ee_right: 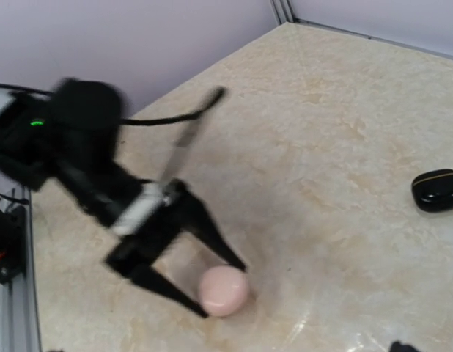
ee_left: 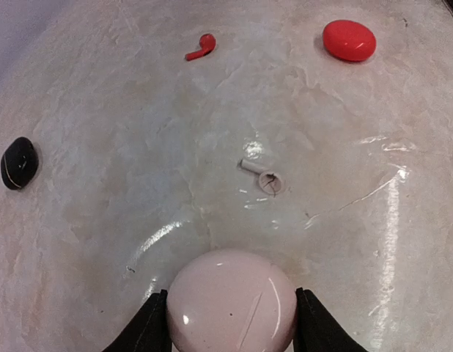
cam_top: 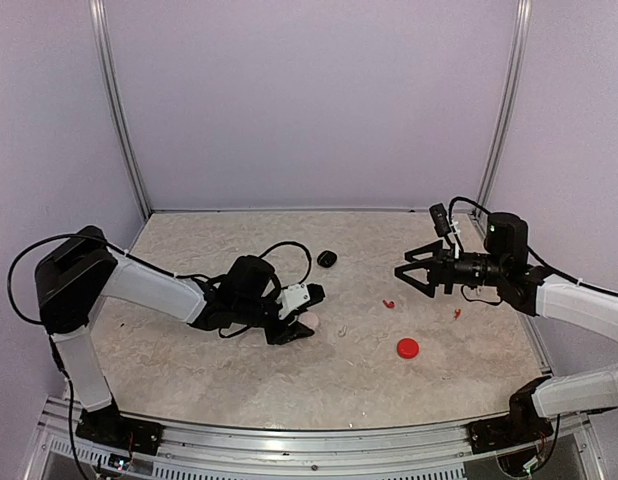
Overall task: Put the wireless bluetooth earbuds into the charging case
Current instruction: Pick up the charging case from the center of the board, then pass from the left arm to the right
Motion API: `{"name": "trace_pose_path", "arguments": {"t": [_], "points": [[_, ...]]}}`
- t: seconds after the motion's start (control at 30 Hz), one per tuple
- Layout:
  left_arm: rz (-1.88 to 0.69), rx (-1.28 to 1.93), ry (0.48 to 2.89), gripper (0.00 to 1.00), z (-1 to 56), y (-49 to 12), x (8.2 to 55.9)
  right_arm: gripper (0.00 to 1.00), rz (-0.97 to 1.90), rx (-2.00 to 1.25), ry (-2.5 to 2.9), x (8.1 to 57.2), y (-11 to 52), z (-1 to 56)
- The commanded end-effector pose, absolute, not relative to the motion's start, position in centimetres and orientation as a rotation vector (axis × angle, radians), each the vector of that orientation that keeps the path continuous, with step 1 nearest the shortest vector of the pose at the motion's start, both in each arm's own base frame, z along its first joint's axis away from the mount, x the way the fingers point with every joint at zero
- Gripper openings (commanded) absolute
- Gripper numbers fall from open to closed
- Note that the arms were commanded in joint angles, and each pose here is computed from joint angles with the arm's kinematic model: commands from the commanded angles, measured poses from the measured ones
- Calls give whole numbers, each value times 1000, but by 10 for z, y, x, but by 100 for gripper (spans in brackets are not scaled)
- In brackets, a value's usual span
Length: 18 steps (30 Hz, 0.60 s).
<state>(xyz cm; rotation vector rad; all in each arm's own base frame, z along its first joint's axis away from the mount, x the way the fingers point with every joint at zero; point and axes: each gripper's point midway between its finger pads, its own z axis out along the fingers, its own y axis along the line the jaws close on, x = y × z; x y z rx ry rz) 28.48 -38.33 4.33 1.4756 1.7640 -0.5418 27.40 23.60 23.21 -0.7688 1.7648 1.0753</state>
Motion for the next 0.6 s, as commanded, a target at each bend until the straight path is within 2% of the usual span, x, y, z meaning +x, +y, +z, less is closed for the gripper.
{"name": "trace_pose_path", "arguments": {"t": [0.0, 0.33, 0.57], "points": [[-359, 1362, 1533, 38, 134, -397, 268, 93, 1130, -736, 1696, 265, 235, 249], [-118, 1333, 1253, 39, 234, -411, 195, 85, 1273, -793, 1680, 232, 259, 254], [-95, 1350, 1193, 39, 254, -418, 172, 81, 1339, -840, 1665, 208, 274, 261]]}}
